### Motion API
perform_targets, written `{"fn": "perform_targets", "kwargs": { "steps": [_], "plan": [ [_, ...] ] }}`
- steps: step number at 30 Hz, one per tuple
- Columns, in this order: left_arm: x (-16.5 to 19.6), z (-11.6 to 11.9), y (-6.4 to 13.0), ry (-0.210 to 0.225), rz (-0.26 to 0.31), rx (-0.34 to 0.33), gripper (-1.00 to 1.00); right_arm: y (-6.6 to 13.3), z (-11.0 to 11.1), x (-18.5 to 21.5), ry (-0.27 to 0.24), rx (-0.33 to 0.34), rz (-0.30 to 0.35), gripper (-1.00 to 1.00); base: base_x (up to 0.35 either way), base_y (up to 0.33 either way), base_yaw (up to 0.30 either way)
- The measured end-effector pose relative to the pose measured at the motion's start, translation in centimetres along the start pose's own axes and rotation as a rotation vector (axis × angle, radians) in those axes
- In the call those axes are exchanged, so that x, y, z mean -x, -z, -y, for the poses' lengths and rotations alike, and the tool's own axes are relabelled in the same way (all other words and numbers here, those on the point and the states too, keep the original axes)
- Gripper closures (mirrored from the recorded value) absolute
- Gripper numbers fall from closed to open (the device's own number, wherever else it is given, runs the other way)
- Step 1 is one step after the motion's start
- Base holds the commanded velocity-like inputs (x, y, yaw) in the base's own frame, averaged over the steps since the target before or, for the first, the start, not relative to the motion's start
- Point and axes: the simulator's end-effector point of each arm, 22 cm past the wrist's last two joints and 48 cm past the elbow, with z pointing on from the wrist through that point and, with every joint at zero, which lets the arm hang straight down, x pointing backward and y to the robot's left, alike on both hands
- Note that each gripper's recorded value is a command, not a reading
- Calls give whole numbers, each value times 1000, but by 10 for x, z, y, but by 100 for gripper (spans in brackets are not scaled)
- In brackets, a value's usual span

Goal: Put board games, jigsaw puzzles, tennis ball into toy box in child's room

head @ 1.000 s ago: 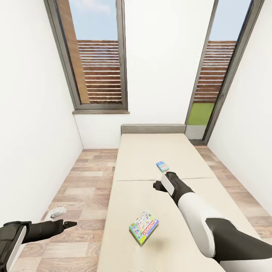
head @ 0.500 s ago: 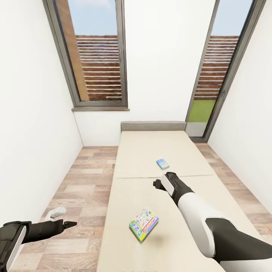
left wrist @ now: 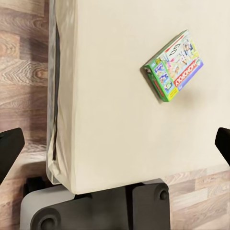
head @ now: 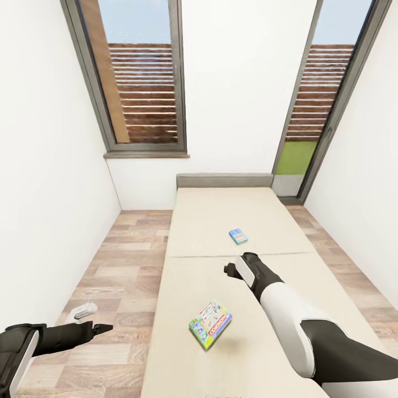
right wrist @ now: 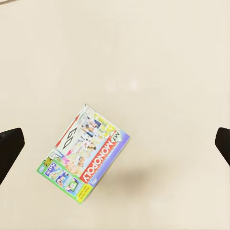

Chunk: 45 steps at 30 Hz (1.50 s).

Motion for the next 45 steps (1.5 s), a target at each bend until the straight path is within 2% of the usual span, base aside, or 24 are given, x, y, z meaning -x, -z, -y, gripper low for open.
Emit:
{"fn": "perform_targets", "kwargs": {
  "steps": [45],
  "plan": [
    [-23,-18,-22,28,-70,29,-100,-37,5,-32,4,-16,-73,-100,0,0,0]
  ]
}}
